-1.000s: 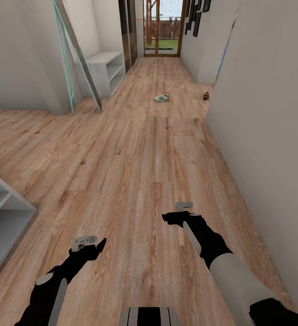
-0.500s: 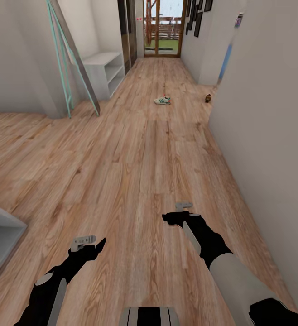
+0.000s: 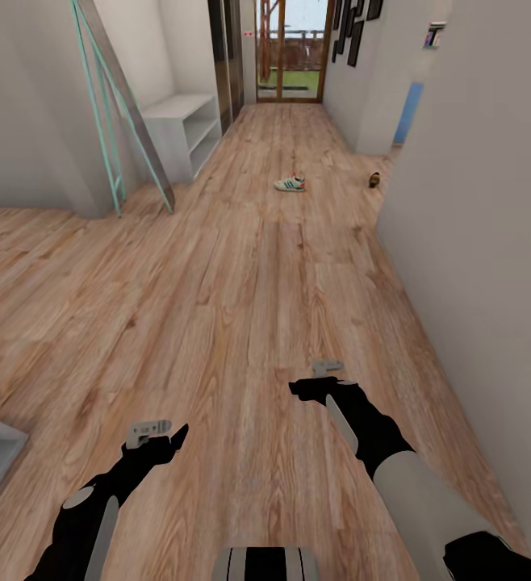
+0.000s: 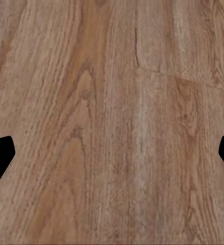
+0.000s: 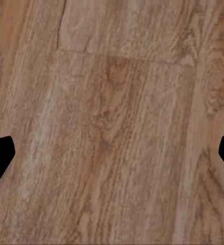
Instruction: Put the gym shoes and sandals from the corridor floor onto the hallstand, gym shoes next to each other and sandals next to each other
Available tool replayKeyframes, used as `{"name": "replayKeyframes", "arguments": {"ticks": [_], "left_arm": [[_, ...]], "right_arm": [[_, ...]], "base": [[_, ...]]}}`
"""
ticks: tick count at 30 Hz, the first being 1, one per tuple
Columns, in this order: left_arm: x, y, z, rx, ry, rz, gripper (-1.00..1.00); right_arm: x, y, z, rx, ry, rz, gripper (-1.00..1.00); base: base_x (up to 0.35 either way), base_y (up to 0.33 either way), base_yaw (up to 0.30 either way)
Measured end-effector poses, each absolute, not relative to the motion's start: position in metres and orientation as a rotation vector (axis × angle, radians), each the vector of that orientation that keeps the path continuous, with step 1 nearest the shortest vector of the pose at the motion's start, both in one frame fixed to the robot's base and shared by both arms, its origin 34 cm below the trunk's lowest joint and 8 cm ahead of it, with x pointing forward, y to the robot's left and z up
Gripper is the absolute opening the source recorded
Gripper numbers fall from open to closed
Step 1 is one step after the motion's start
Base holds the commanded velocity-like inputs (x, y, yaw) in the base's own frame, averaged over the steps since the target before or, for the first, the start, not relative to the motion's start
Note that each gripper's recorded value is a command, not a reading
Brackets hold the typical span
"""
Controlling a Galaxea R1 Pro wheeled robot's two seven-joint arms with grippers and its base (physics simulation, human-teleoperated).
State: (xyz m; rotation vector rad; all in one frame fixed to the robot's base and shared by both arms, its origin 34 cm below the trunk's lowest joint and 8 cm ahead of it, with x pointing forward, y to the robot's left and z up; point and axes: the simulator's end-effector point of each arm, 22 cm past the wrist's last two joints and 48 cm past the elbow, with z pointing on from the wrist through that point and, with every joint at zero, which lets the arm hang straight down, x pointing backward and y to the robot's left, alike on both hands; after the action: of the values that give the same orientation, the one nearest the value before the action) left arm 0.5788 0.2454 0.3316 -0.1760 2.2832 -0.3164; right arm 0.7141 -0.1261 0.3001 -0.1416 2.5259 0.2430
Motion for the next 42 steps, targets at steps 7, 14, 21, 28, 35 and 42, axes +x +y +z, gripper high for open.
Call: {"name": "replayKeyframes", "arguments": {"ticks": [7,14,21,28,35,42], "left_arm": [[0.5789,0.2455,0.3317,-0.177,2.283,-0.316,1.0],[0.5788,0.2455,0.3316,-0.177,2.283,-0.317,1.0],[0.5788,0.2455,0.3316,-0.177,2.283,-0.317,1.0],[0.5785,0.2456,0.3308,-0.177,2.285,-0.316,1.0],[0.5785,0.2454,0.3306,-0.177,2.285,-0.317,1.0],[0.5785,0.2455,0.3306,-0.177,2.285,-0.317,1.0]], "right_arm": [[0.7138,-0.1262,0.2997,-0.141,2.527,0.243,1.0],[0.7137,-0.1263,0.2996,-0.142,2.527,0.242,1.0],[0.7137,-0.1263,0.2996,-0.141,2.528,0.242,1.0],[0.7133,-0.1262,0.2985,-0.141,2.529,0.243,1.0],[0.7132,-0.1262,0.2982,-0.141,2.53,0.243,1.0],[0.7132,-0.1262,0.2982,-0.141,2.53,0.243,1.0]], "base": [[0.328,0.0,0.0],[0.328,0.0,0.0],[0.328,0.0,0.0],[0.328,0.0,0.0],[0.328,0.0,0.0],[0.328,0.0,-0.08]]}}
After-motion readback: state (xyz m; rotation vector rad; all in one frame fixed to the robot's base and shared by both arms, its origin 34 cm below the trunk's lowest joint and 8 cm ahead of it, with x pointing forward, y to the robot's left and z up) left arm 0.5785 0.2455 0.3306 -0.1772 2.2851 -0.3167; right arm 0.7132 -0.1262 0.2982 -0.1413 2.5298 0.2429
